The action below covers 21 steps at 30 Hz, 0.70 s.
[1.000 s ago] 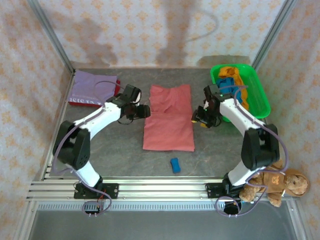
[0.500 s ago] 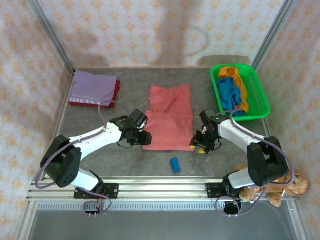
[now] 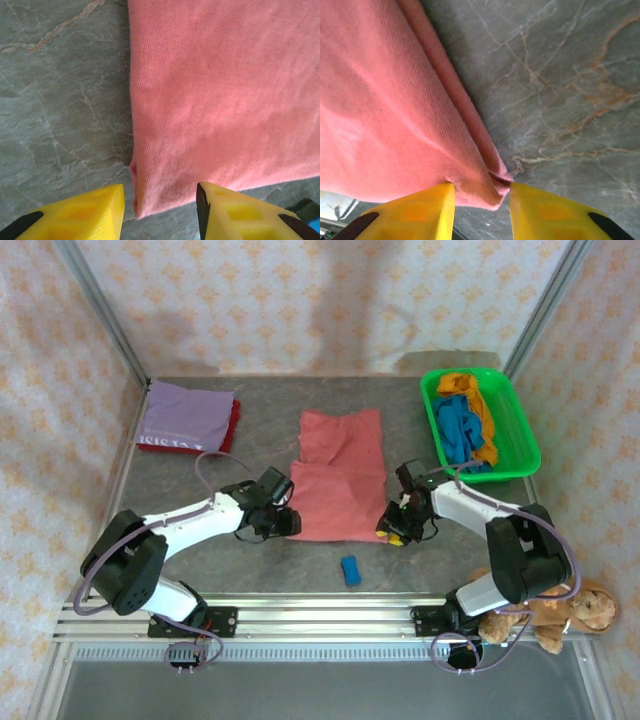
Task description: Fold and stack the t-shirts
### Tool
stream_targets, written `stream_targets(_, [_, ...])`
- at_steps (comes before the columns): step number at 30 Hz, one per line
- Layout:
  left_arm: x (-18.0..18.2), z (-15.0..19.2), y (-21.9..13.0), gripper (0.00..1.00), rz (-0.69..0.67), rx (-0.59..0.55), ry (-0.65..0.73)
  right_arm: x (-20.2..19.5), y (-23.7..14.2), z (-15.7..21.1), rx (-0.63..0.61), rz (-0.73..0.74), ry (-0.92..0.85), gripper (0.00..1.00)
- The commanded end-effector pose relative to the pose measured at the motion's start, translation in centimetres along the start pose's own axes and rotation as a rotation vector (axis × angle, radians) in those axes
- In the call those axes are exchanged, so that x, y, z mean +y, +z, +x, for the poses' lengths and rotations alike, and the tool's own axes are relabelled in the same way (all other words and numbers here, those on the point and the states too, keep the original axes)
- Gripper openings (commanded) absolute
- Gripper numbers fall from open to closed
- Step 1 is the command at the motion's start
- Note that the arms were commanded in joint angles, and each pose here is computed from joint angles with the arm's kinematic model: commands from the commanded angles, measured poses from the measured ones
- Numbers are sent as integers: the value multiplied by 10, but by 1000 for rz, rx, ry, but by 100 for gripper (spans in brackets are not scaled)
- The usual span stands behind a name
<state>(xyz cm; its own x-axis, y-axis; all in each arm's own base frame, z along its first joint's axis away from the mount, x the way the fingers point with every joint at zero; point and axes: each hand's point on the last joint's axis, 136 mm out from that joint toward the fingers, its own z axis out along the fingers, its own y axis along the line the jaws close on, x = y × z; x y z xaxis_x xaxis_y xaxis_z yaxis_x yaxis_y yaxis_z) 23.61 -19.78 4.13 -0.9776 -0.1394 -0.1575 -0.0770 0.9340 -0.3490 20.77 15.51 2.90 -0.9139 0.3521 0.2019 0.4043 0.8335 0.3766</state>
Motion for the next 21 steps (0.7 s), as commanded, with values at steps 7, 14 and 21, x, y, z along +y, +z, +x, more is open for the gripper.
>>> stream_targets(7, [2,8,16,26,11,20,-16,3,12,-7,3,-7,1,20])
stream_targets(14, [11,23,19,0,-1,23,-35,-9,9,5,19,20,5,0])
stream_targets(21, [13,41,-3,0,-18,50,-3,-13,-8,26,38,14,-2,0])
